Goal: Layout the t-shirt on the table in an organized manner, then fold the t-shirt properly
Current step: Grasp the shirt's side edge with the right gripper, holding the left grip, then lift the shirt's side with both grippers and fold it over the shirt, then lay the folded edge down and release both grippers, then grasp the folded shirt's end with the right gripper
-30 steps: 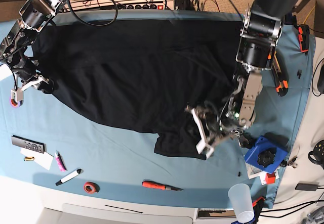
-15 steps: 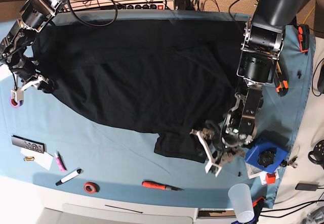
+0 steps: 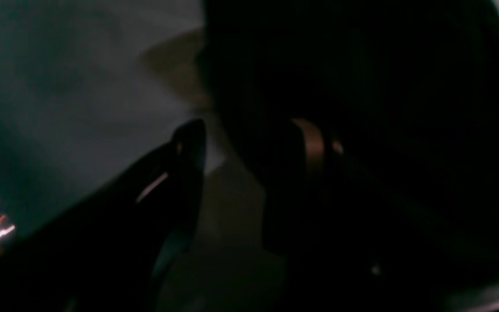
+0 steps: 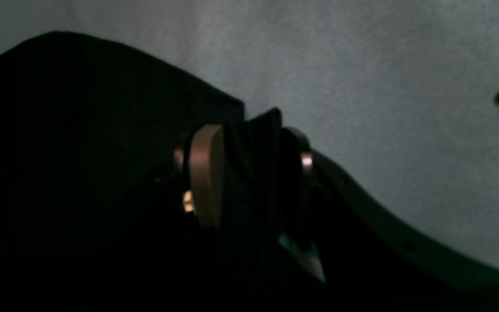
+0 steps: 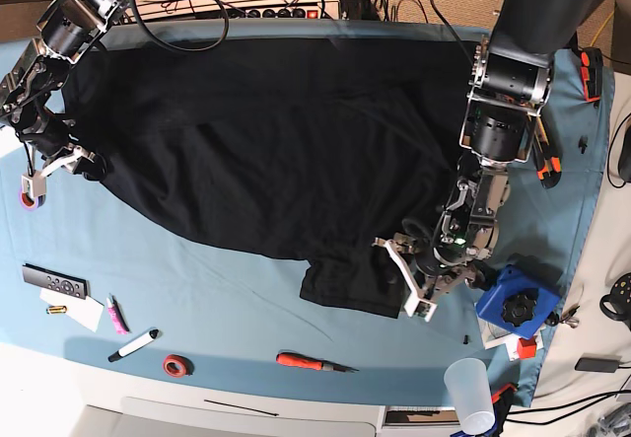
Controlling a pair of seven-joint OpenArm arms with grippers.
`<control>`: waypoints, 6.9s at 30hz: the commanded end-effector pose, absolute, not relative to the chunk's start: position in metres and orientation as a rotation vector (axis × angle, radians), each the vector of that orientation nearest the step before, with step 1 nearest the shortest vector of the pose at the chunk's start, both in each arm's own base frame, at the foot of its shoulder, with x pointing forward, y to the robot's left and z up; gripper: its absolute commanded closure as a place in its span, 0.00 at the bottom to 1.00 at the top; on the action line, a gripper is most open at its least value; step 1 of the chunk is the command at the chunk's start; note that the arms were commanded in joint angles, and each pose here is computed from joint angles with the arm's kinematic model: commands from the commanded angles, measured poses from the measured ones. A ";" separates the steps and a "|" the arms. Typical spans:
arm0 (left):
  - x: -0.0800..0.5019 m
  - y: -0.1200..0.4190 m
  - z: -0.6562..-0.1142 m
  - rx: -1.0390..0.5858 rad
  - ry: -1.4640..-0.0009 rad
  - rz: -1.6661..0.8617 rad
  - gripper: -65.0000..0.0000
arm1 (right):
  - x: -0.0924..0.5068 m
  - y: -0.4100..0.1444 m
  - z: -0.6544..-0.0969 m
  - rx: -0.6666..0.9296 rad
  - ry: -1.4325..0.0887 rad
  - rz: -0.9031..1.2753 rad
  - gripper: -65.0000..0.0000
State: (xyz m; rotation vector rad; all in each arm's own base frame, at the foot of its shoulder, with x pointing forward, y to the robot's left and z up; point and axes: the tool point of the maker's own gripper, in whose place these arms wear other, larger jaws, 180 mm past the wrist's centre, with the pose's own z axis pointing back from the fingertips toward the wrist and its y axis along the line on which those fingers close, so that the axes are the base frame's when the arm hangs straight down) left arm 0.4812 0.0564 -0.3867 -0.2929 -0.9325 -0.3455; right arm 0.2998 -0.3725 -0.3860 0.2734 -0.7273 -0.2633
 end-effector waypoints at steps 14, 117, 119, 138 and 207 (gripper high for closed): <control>0.504 0.035 -0.352 -0.216 -1.061 -0.438 1.00 | 0.310 -0.390 -0.366 0.236 -0.808 -0.268 1.00; 0.210 0.140 -0.321 -0.648 -0.725 -0.197 1.00 | 0.242 -0.414 -0.361 0.333 -0.652 -0.345 1.00; 0.204 0.140 -0.326 -0.649 -0.706 -0.190 1.00 | 0.235 -0.415 -0.366 0.322 -0.627 -0.347 1.00; 0.196 0.140 -0.330 -0.648 -0.687 -0.197 0.47 | 0.233 -0.415 -0.357 0.365 -0.670 -0.352 0.68; 0.218 0.215 -0.291 -0.463 -0.846 -0.200 0.47 | 0.240 -0.413 -0.381 0.260 -0.641 -0.336 1.00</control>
